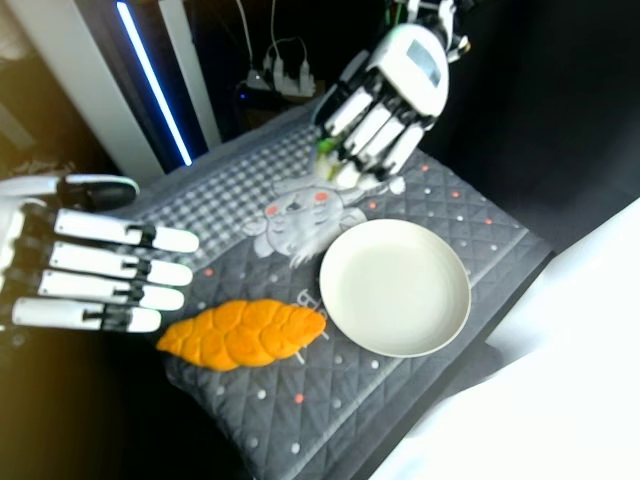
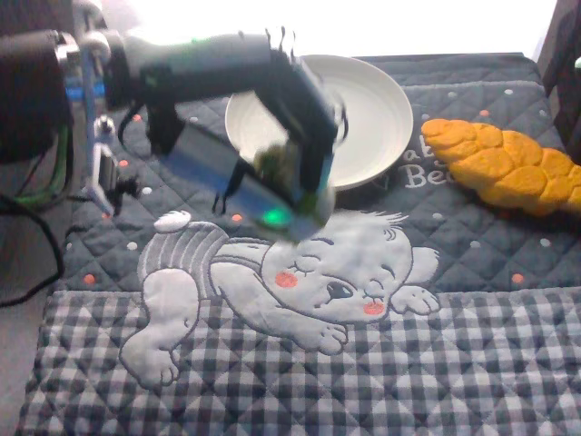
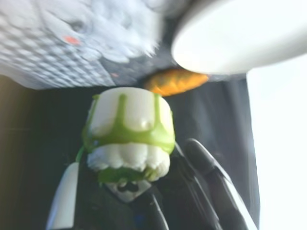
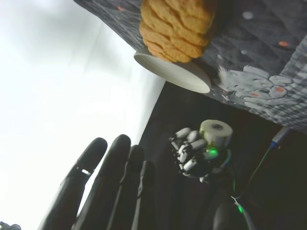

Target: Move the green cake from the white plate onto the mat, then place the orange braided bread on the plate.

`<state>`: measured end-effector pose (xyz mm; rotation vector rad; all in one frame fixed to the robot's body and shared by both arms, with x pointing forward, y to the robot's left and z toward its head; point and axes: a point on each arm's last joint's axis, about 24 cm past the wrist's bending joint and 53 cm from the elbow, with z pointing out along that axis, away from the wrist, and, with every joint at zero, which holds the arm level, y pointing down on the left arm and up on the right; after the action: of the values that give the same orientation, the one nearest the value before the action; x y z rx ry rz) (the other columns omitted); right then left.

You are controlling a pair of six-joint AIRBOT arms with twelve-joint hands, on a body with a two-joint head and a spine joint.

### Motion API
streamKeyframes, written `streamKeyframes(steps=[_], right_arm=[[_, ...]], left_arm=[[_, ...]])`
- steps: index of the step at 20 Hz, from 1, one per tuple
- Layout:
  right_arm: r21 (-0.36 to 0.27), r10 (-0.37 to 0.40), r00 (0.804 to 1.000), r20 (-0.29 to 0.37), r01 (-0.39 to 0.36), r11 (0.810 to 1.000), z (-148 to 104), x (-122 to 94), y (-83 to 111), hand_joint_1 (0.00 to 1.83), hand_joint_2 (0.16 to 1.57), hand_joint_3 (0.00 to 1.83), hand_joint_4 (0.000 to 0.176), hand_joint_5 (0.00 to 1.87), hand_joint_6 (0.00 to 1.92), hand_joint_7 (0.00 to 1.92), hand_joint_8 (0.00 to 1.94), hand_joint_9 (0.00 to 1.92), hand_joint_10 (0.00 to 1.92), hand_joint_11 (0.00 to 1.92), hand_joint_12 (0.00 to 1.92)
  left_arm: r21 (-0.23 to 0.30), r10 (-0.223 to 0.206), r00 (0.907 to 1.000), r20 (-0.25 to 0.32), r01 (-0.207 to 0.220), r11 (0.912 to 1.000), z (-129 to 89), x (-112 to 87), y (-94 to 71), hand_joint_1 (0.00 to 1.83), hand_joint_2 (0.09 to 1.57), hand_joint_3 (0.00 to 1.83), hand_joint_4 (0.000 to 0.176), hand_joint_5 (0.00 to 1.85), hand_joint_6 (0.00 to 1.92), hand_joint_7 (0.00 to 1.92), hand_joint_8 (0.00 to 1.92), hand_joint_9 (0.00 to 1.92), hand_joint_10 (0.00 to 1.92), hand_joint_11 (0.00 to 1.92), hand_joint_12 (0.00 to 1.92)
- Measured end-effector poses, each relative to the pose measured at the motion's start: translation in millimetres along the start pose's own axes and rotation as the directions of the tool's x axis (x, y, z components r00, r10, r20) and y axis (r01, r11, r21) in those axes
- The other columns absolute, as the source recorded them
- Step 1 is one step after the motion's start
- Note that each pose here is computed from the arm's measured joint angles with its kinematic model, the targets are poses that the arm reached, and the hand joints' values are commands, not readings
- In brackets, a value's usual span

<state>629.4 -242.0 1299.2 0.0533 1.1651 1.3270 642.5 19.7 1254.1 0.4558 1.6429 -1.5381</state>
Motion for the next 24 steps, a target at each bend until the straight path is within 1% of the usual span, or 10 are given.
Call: streamKeyframes(steps=[2,4,5,6,8,9,10,12,22,24], right_arm=[[0.0,0.001,1.0,0.0,-0.001,1.0,0.0,0.4,-0.2,0.44,1.05,0.01,0.005,0.52,0.01,0.66,0.01,0.67,0.0,0.14,1.15],[-0.001,0.003,1.0,-0.001,-0.003,1.0,0.1,1.4,-0.1,0.42,1.06,0.01,0.007,0.52,0.01,0.66,0.01,0.67,0.0,0.15,1.16],[0.001,0.005,1.0,-0.001,-0.005,1.0,0.2,2.1,-0.7,0.43,1.06,0.01,0.002,0.5,0.0,0.64,0.0,0.65,0.0,0.15,1.15],[-0.001,0.005,1.0,-0.003,-0.005,1.0,0.3,3.0,-0.6,0.43,1.06,0.0,0.002,0.51,0.0,0.64,0.0,0.66,0.0,0.17,1.11],[0.0,0.005,1.0,-0.001,-0.005,1.0,0.3,2.4,-0.6,0.43,1.05,0.0,0.009,0.51,0.01,0.65,0.0,0.66,0.01,0.18,1.11],[-0.001,0.006,1.0,0.0,-0.006,1.0,0.3,2.1,-0.6,0.4,1.05,0.0,0.006,0.5,0.0,0.63,0.0,0.66,0.0,0.18,1.14],[0.0,0.006,1.0,-0.001,-0.006,1.0,0.3,2.7,-0.7,0.39,1.05,0.0,0.002,0.5,0.0,0.63,0.0,0.66,0.0,0.18,1.14],[0.0,0.009,1.0,-0.002,-0.009,1.0,0.4,3.8,-1.1,0.41,1.06,0.0,0.007,0.52,0.01,0.66,0.01,0.68,0.01,0.19,1.14],[0.0,0.014,1.0,-0.002,-0.014,1.0,0.6,5.7,-1.1,0.42,1.06,0.0,0.017,0.51,0.0,0.63,0.0,0.66,0.0,0.2,1.08],[-0.001,0.014,1.0,-0.002,-0.014,1.0,0.6,5.7,-1.0,0.43,1.05,0.0,0.009,0.5,0.0,0.64,0.0,0.66,0.0,0.22,1.09]], left_arm=[[-0.015,-0.008,0.9988,-0.049,0.007,0.9999,0.5,18.7,4.1,1.22,1.11,0.01,0.0,1.0,0.85,0.99,1.07,1.06,0.49,0.8,1.22],[-0.013,-0.007,0.9956,-0.093,0.006,0.9999,1.1,36.0,1.9,1.19,1.15,0.0,0.033,0.93,1.02,0.9,1.14,0.93,0.53,0.71,1.2],[-0.01,-0.007,0.993,-0.118,0.005,0.9999,1.3,46.2,1.0,1.2,1.14,0.0,0.026,0.98,0.96,0.91,1.13,0.91,0.51,0.67,1.18],[-0.013,-0.014,0.9898,-0.142,0.012,0.9998,0.9,57.3,1.8,1.33,1.15,0.0,0.0,0.95,0.91,0.85,1.19,0.8,1.21,0.61,1.25],[-0.024,-0.015,0.9841,-0.177,0.011,0.9996,-0.4,72.3,4.9,1.35,1.15,0.0,0.0,0.95,0.94,0.86,1.15,0.8,1.33,0.62,1.24],[-0.033,-0.019,0.9813,-0.192,0.013,0.9994,-1.7,78.5,7.7,1.36,1.14,0.0,0.0,0.95,1.01,0.91,1.04,0.81,1.32,0.56,1.19],[-0.052,-0.043,0.9765,-0.211,0.033,0.9981,-3.9,89.3,13.8,1.24,1.13,0.0,0.0,0.99,1.0,0.93,1.02,0.82,0.8,0.52,1.14],[-0.084,-0.077,0.9686,-0.236,0.059,0.9947,-7.6,104.3,23.5,1.22,1.12,0.0,0.02,0.97,1.05,0.97,0.96,0.97,0.4,0.63,1.12],[-0.076,-0.093,0.9663,-0.24,0.077,0.9942,-5.9,106.4,20.6,1.2,1.17,0.0,0.0,0.94,1.15,0.8,1.16,0.9,0.07,0.57,0.98],[-0.068,-0.088,0.9654,-0.245,0.073,0.995,-4.2,108.1,17.9,0.99,1.0,0.0,0.026,0.63,0.03,0.65,0.04,0.58,0.0,0.17,1.02]])
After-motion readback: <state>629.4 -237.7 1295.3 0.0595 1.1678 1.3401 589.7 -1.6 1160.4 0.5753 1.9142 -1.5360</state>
